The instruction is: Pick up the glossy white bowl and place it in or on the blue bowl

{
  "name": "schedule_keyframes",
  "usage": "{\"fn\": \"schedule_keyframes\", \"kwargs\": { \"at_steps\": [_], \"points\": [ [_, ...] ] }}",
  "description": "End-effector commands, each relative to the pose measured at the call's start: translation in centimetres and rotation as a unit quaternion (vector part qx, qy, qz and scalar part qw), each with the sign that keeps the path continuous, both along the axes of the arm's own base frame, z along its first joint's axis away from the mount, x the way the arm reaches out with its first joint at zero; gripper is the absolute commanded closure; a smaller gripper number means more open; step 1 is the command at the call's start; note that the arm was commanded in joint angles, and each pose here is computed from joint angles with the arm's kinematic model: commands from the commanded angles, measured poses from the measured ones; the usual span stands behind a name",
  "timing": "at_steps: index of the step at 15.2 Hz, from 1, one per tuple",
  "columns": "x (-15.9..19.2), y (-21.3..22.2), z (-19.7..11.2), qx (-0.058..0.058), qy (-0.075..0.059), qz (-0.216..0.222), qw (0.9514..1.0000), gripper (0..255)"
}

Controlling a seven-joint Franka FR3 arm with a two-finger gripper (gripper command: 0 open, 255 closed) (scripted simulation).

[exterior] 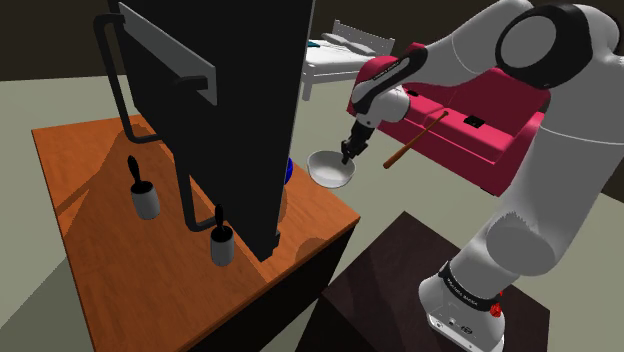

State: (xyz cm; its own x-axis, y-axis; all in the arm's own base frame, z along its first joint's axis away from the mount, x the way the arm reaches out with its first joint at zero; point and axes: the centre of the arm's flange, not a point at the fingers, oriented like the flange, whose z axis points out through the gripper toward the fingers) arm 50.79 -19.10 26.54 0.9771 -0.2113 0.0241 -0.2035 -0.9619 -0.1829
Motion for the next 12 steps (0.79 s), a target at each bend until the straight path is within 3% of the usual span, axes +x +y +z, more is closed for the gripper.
{"fn": "schedule_keyframes", "kwargs": {
  "at_steps": [1,6,12],
  "points": [
    [0.0,0.0,1.1,0.000,0.000,0.000,1.0000,255],
    [0.0,0.0,3.4,0.000,0.000,0.000,1.0000,255],
    [7.4,2.6,4.3,0.000,0.000,0.000,1.0000,255]
  ]
}}
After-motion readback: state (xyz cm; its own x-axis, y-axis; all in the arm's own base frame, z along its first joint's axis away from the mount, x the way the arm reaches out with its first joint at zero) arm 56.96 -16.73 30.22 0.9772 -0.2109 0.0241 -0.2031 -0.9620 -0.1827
